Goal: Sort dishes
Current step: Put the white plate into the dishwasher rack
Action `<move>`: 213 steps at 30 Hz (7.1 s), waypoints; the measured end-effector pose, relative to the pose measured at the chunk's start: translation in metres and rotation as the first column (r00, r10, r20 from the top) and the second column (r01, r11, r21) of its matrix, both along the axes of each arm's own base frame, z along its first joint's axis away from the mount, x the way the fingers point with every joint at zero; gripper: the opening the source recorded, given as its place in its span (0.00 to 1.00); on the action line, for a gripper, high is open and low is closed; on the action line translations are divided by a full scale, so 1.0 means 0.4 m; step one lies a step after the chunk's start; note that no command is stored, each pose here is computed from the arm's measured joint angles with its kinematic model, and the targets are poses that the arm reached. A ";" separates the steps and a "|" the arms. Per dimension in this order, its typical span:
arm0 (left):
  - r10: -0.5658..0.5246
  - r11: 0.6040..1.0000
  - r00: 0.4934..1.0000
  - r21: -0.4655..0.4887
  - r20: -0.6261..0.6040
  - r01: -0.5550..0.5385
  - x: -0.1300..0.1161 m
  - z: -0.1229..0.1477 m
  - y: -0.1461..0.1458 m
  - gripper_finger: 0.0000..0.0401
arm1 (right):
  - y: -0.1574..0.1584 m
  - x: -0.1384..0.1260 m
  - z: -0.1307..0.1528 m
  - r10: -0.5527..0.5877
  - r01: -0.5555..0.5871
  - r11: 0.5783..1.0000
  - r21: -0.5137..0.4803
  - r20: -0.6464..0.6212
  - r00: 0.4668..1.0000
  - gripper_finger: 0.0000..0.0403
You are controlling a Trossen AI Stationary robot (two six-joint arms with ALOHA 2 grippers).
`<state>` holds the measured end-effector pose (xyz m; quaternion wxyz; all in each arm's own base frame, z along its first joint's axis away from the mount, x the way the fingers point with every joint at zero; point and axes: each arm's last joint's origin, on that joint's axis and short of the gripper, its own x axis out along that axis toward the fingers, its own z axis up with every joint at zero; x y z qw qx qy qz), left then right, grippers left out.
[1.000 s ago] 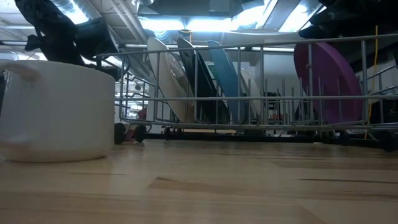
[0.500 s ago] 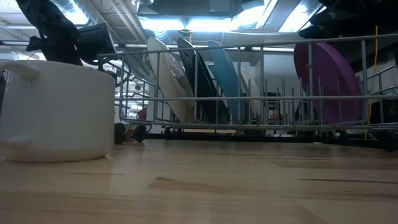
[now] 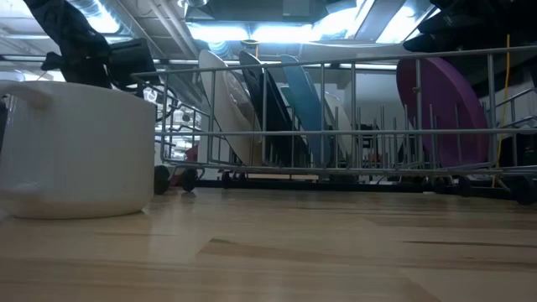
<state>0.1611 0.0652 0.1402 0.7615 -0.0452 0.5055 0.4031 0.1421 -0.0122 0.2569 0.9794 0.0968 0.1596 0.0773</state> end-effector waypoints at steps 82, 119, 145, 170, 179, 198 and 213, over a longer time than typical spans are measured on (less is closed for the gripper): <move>-0.013 0.982 0.567 0.118 0.824 -0.149 -0.119 0.380 -0.038 0.00 | -0.010 0.041 0.071 -0.012 0.056 0.991 -0.123 0.333 0.943 0.40; -0.374 0.923 0.036 0.376 0.927 -0.083 -0.138 0.538 -0.059 0.00 | -0.058 0.219 0.031 -0.273 0.364 0.928 -0.076 0.523 0.807 0.40; -0.018 0.999 0.517 0.040 0.856 -0.032 -0.051 0.375 -0.027 0.00 | -0.069 0.295 0.013 -0.278 0.346 0.934 -0.091 0.425 0.861 0.40; 0.086 0.996 0.841 -0.020 0.535 -0.089 -0.032 0.263 -0.016 0.00 | -0.069 0.296 0.005 -0.280 0.342 0.935 -0.096 0.395 0.875 0.40; 0.093 0.996 0.907 -0.049 0.410 -0.080 -0.021 0.221 -0.013 0.00 | -0.067 0.297 -0.007 -0.258 0.312 0.944 -0.106 0.351 0.900 0.40; 0.020 0.996 1.000 -0.086 0.025 -0.017 0.045 0.081 0.008 0.01 | -0.063 0.296 -0.033 -0.215 0.251 0.961 -0.119 0.252 0.944 0.40; -0.006 0.991 0.995 -0.136 -0.099 -0.007 0.043 0.047 0.006 0.15 | -0.063 0.296 -0.037 -0.215 0.248 0.961 -0.122 0.234 0.948 0.40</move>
